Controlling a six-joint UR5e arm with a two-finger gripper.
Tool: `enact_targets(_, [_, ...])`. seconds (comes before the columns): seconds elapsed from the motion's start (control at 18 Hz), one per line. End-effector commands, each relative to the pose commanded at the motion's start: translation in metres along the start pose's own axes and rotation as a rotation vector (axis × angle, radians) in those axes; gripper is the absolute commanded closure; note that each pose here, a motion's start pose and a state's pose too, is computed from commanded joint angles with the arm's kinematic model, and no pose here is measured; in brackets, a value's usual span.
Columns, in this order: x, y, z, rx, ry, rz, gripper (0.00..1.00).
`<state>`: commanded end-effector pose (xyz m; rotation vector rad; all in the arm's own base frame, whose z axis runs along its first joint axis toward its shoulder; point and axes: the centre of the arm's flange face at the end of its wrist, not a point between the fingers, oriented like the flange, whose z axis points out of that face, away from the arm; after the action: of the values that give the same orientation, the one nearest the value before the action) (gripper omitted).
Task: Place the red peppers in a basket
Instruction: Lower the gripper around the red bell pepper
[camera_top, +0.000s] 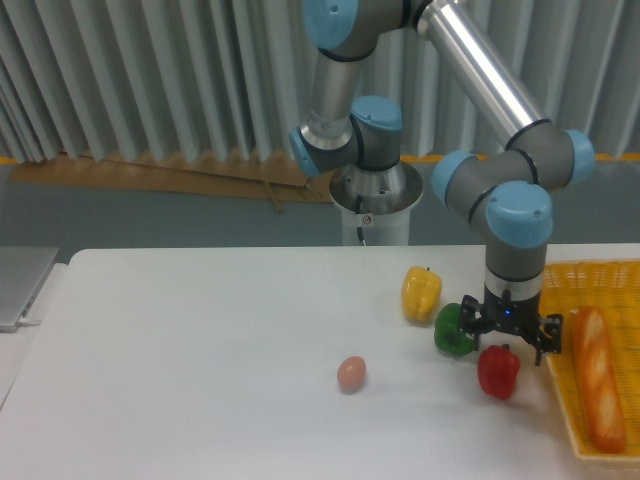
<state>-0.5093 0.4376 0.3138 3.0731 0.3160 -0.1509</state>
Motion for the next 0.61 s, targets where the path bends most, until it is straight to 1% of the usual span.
enact_targets(0.61, [0.003, -0.002, 0.015, -0.015, 0.019, 0.005, 0.00])
